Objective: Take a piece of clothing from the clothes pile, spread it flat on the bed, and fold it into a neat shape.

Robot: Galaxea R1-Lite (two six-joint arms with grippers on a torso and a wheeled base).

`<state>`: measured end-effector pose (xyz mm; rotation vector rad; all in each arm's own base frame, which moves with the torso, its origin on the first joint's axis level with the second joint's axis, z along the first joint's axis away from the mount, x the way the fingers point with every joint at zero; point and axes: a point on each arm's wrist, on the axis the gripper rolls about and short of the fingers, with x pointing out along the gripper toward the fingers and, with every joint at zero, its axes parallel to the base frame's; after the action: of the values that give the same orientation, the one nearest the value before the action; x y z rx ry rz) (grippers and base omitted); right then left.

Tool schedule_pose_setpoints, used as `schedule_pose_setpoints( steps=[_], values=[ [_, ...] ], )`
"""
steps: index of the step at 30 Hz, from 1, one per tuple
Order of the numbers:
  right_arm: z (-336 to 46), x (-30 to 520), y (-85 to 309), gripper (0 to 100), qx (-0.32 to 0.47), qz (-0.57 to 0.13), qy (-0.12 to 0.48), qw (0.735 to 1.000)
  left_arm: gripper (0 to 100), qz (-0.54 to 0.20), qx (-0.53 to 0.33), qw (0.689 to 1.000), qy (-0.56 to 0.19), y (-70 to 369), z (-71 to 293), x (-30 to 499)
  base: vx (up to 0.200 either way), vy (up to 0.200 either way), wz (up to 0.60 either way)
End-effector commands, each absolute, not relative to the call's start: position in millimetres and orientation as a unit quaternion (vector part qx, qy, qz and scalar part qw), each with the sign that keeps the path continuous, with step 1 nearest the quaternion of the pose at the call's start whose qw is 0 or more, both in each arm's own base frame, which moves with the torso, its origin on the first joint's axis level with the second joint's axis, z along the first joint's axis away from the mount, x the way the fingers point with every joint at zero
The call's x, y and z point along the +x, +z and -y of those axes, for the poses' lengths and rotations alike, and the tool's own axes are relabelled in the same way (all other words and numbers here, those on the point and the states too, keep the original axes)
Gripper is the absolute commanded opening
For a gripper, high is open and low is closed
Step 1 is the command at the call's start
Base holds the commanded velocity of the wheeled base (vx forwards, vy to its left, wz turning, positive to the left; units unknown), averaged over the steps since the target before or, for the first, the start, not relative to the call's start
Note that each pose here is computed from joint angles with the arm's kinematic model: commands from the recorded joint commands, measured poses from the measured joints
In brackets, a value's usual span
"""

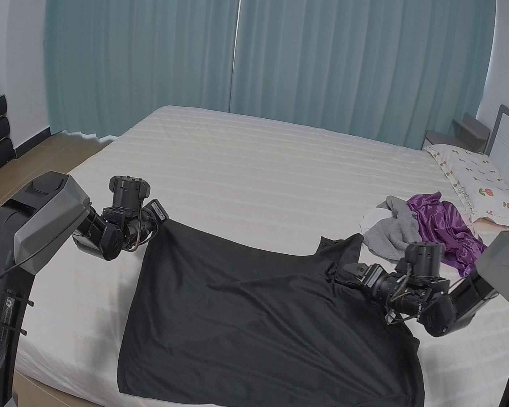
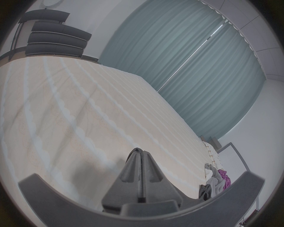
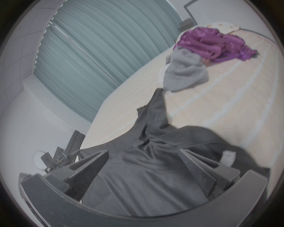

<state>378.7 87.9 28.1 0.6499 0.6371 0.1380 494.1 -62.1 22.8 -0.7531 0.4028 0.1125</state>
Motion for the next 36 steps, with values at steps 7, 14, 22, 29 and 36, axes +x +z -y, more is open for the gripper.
schedule_pose_setpoints(
  steps=[7,14,22,29,36],
  values=[
    [-140,428,-37,100,0.314,-0.37,0.047,0.873,0,-0.196,-0.366,0.908,0.059,28,60,490,0.0,0.0,0.0],
    [-108,472,-40,100,0.325,-0.283,-0.025,0.902,0,-0.195,-0.364,0.908,0.068,24,60,490,0.0,0.0,0.0],
    [-37,493,-26,100,0.334,-0.206,-0.084,0.916,0,-0.194,-0.364,0.908,0.069,24,60,490,0.0,0.0,0.0],
    [-20,486,-3,100,0.347,-0.198,-0.071,0.914,0,-0.192,-0.364,0.909,0.067,26,60,490,0.0,0.0,0.0],
    [-27,485,4,100,0.329,-0.214,-0.005,0.92,0,-0.189,-0.362,0.91,0.072,26,60,490,0.0,0.0,0.0]
  ],
)
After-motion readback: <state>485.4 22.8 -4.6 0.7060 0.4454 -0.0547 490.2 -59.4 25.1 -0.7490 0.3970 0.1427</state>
